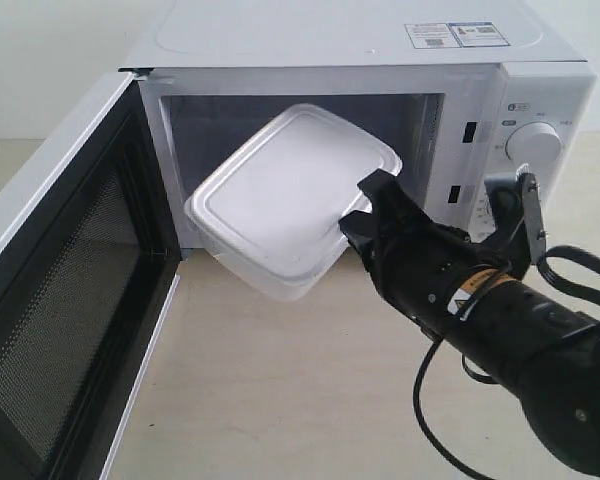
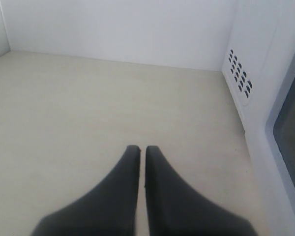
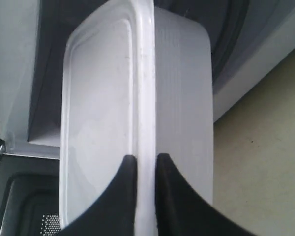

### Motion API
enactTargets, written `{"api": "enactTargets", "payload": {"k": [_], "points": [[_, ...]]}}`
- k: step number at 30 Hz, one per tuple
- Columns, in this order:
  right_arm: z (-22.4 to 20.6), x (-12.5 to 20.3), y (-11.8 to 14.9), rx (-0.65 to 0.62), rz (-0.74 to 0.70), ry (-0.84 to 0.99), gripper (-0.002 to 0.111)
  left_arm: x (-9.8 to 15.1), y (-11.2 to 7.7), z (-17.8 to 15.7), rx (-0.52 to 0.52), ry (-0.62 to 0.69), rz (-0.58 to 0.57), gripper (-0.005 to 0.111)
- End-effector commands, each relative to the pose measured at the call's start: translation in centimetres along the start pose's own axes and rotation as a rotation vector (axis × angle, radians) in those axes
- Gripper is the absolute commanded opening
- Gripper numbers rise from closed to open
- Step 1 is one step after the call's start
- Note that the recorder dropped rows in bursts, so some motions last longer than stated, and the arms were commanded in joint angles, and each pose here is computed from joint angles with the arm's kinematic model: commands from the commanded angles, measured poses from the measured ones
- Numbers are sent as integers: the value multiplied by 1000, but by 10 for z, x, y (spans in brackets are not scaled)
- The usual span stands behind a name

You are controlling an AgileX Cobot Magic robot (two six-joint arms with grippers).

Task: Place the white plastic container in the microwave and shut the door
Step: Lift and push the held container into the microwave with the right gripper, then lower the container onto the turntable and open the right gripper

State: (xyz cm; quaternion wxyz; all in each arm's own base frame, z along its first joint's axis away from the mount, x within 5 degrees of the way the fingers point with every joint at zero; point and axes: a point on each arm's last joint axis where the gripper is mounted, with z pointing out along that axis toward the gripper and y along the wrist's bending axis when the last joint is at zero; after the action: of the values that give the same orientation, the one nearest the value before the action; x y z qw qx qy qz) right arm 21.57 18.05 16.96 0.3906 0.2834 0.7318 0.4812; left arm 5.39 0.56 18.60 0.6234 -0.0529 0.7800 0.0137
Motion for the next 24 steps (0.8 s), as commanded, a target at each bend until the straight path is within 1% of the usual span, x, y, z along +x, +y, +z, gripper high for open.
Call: {"api": "enactTargets", "payload": {"k": [1, 5, 13, 24], "points": [[19, 0, 8, -21, 26, -42, 0, 1, 0, 0, 1, -2, 2, 4], [34, -3, 8, -8, 66, -116, 0, 1, 0, 0, 1, -2, 2, 4], [55, -4, 10, 3, 120, -180, 0, 1, 0, 0, 1, -2, 2, 4], [73, -6, 14, 4, 132, -243, 0, 1, 0, 0, 1, -2, 2, 4]]}}
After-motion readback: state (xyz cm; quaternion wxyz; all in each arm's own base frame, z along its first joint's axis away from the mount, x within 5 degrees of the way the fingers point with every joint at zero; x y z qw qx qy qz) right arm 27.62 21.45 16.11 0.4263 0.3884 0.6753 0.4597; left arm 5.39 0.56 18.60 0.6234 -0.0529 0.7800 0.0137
